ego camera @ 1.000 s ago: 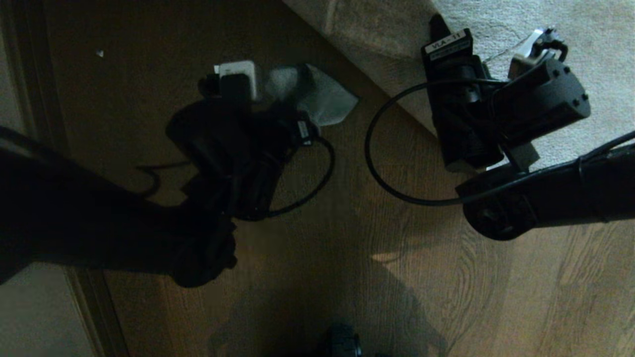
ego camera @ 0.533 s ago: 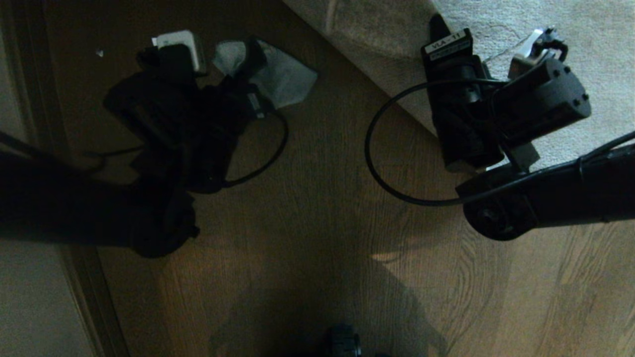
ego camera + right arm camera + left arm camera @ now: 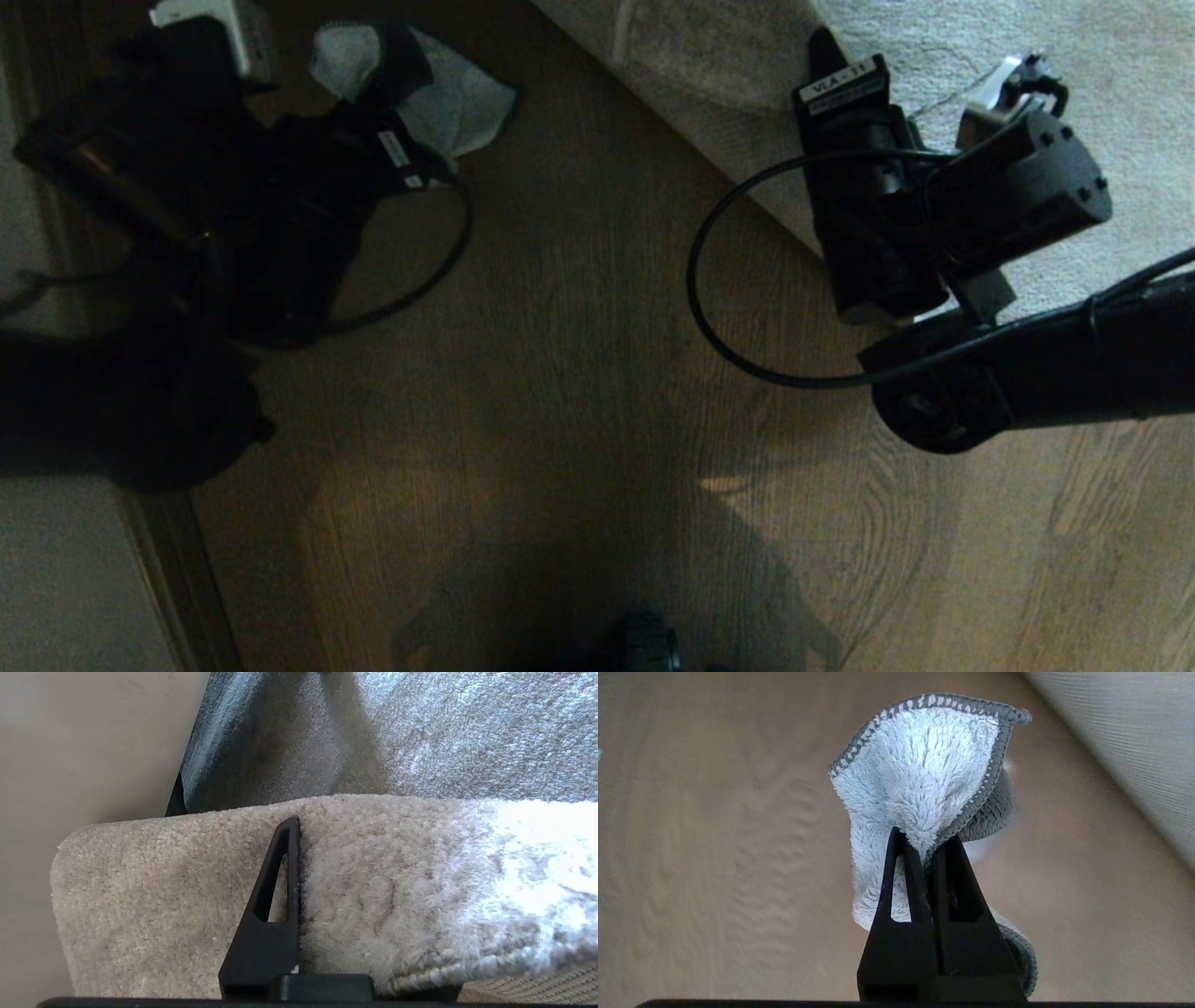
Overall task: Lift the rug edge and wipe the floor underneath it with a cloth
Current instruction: Wipe the floor under the carpet with a rag
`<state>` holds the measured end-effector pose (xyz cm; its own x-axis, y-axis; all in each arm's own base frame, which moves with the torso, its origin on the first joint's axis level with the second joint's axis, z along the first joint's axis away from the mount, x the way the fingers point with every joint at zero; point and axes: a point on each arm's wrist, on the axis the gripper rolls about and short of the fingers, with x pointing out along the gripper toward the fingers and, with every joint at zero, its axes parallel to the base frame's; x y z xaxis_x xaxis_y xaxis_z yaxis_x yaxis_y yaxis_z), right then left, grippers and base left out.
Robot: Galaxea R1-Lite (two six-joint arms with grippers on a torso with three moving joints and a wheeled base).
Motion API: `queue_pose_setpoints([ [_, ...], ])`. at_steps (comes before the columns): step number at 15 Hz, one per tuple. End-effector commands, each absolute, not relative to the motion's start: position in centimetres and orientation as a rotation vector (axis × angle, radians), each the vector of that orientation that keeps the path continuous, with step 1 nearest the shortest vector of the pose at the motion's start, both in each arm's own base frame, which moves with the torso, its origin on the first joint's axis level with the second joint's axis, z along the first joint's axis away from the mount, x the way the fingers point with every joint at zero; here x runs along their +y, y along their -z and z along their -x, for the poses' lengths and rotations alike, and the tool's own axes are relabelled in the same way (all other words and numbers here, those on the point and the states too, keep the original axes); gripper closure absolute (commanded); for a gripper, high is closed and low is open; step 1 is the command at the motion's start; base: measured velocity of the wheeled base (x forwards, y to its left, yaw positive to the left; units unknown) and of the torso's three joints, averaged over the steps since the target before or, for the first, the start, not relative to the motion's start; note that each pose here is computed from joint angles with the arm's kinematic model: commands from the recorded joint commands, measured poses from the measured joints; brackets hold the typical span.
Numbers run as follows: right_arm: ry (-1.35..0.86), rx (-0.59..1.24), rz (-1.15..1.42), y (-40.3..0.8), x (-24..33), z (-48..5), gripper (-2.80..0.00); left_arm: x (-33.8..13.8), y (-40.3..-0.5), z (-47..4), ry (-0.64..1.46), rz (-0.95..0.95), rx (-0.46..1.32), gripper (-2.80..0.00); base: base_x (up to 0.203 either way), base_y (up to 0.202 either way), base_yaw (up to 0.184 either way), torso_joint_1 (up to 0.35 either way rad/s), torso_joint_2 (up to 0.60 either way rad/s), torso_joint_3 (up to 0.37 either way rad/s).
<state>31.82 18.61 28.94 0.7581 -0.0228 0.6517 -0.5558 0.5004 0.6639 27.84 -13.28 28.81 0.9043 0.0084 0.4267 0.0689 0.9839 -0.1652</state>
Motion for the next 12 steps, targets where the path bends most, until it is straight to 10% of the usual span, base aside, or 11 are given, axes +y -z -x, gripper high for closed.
queue_pose_setpoints([
  [1, -0.365, -0.698, -1.033, -29.3, 18.4, -31.5, 0.00, -13.7, -28.7, -24.9, 0.089, 0.190, -0.431, 0.00, 0.000, 0.000, 0.000, 0.000, 0.00, 0.000],
  [12, -0.364, -0.699, -1.030, -29.3, 18.4, -31.5, 0.00, -21.5, -22.8, -21.3, 0.365, 0.169, -0.291, 0.00, 0.000, 0.000, 0.000, 0.000, 0.00, 0.000],
])
